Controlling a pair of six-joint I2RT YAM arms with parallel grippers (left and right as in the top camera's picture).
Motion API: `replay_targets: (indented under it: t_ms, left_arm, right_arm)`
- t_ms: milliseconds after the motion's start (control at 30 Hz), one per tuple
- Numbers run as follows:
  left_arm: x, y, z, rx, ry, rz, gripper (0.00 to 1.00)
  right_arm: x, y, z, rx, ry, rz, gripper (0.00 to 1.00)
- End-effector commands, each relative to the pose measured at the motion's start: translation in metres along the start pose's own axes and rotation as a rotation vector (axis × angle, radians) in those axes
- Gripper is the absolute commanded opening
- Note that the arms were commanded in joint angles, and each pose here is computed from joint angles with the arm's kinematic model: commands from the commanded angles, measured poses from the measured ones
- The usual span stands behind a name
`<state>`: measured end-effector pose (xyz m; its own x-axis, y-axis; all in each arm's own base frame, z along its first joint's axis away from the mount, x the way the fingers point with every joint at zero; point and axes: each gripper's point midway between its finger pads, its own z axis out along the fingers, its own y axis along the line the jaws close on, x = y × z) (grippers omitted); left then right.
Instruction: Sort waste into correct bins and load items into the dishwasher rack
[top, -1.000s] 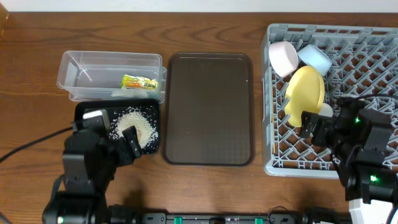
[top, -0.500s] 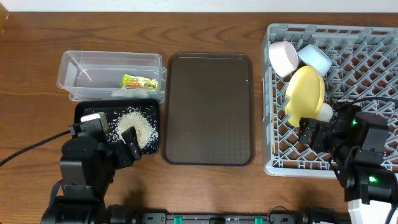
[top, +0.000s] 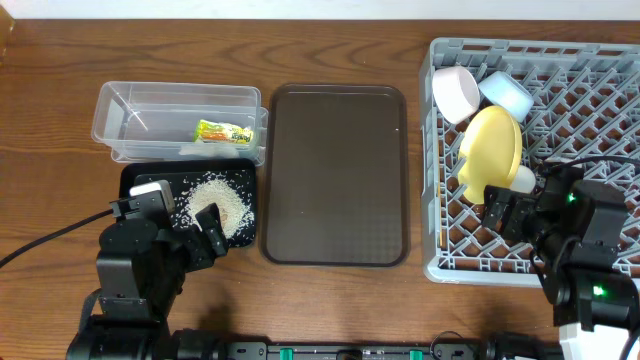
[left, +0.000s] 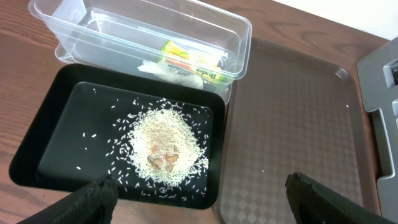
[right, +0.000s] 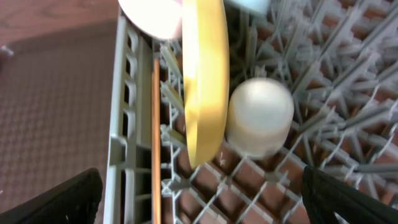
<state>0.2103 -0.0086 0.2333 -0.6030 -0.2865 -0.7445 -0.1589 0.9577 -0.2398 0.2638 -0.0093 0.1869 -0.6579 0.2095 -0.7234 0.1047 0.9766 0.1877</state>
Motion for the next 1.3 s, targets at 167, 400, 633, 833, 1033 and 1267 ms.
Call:
replay_targets:
  t_ms: [167,400,633,833,1033,1267]
  left_arm:
    - [0.003,0.002,0.003,-0.010,0.009,0.012,0.90]
    - [0.003,0.002,0.003,-0.010,0.009,0.012,0.90]
    - [0.003,0.002,0.003,-0.010,0.009,0.012,0.90]
    - [0.003,0.002,0.003,-0.010,0.009,0.012,0.90]
    - [0.003,0.002,0.003,-0.010,0.009,0.012,0.90]
    - [0.003,0.002,0.003,-0.010,0.009,0.012,0.91]
  right_arm:
    - [-0.006,0.034,-0.006,-0.110,-0.252,-0.257,0.99]
    - [-0.015,0.049,-0.022,-0.191,-0.685,-0.306,0.99]
    - [0.006,0.043,-0.017,-0.195,-0.795,-0.308,0.99]
    - [0.014,0.034,-0.012,-0.166,-0.778,-0.299,0.99]
    - [0.040,0.027,0.006,-0.153,-0.651,-0.292,0.99]
    - [0.040,0.027,0.007,-0.153,-0.647,-0.290,0.99]
